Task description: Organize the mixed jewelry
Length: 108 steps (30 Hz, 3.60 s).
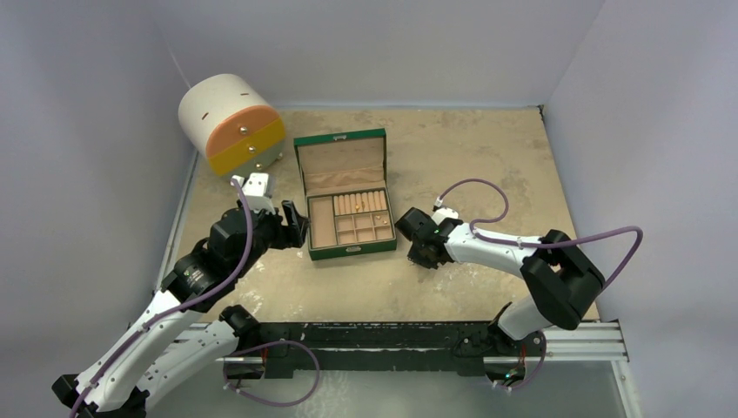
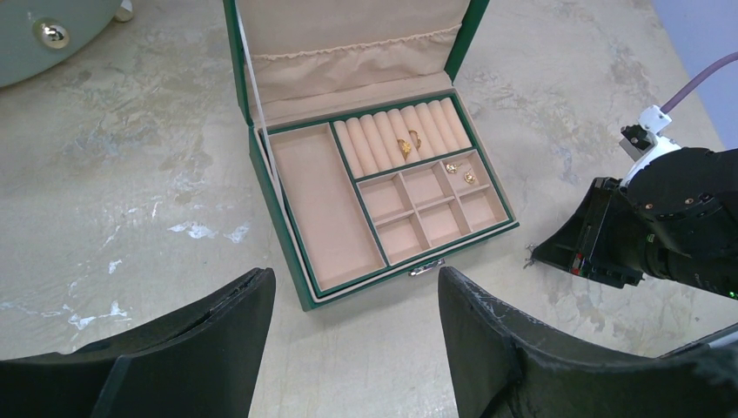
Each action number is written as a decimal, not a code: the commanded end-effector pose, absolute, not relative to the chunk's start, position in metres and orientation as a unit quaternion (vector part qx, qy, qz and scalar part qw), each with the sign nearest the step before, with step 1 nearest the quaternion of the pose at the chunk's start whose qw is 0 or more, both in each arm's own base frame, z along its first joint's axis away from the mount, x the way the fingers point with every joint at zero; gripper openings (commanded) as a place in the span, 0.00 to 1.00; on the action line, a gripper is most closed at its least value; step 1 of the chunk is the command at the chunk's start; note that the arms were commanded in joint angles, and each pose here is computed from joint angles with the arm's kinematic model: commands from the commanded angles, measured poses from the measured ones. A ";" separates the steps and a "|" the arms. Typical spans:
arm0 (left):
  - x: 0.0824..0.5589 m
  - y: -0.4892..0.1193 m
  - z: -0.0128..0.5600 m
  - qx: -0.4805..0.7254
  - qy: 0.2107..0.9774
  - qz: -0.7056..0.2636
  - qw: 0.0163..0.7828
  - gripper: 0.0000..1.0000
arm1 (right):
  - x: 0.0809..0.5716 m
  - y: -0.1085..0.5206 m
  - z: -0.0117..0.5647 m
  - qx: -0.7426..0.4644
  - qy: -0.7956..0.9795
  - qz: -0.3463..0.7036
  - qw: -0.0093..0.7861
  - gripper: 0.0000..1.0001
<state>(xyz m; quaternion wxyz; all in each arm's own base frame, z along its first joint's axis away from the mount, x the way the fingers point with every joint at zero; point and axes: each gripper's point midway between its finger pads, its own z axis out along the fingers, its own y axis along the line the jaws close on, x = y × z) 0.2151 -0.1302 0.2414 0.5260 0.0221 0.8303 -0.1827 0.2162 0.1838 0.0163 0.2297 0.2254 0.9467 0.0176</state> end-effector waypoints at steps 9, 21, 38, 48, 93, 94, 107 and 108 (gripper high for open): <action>0.220 -0.131 0.251 0.017 0.820 -0.187 0.541 0.68 | 0.221 0.176 0.028 0.236 0.940 0.005 0.246 0.00; 0.219 -0.130 0.252 0.016 0.818 -0.188 0.543 0.68 | 0.233 0.179 0.073 0.186 0.936 0.041 0.297 0.00; 0.218 -0.129 0.255 0.014 0.816 -0.188 0.547 0.68 | 0.279 0.245 0.152 -0.013 0.921 0.133 0.366 0.00; 0.218 -0.127 0.256 0.012 0.814 -0.188 0.549 0.68 | 0.283 0.273 0.128 -0.077 0.932 0.141 0.323 0.00; 0.220 -0.129 0.253 0.014 0.817 -0.187 0.545 0.68 | 0.256 0.212 0.128 0.018 0.947 0.056 0.317 0.24; 0.220 -0.129 0.253 0.015 0.818 -0.187 0.544 0.68 | 0.254 0.203 0.128 0.030 0.945 0.046 0.322 0.25; 0.220 -0.128 0.252 0.013 0.819 -0.185 0.543 0.68 | 0.225 0.157 0.081 0.171 0.940 0.001 0.297 0.34; 0.220 -0.129 0.251 0.013 0.819 -0.184 0.543 0.68 | 0.223 0.156 0.077 0.185 0.938 0.001 0.292 0.33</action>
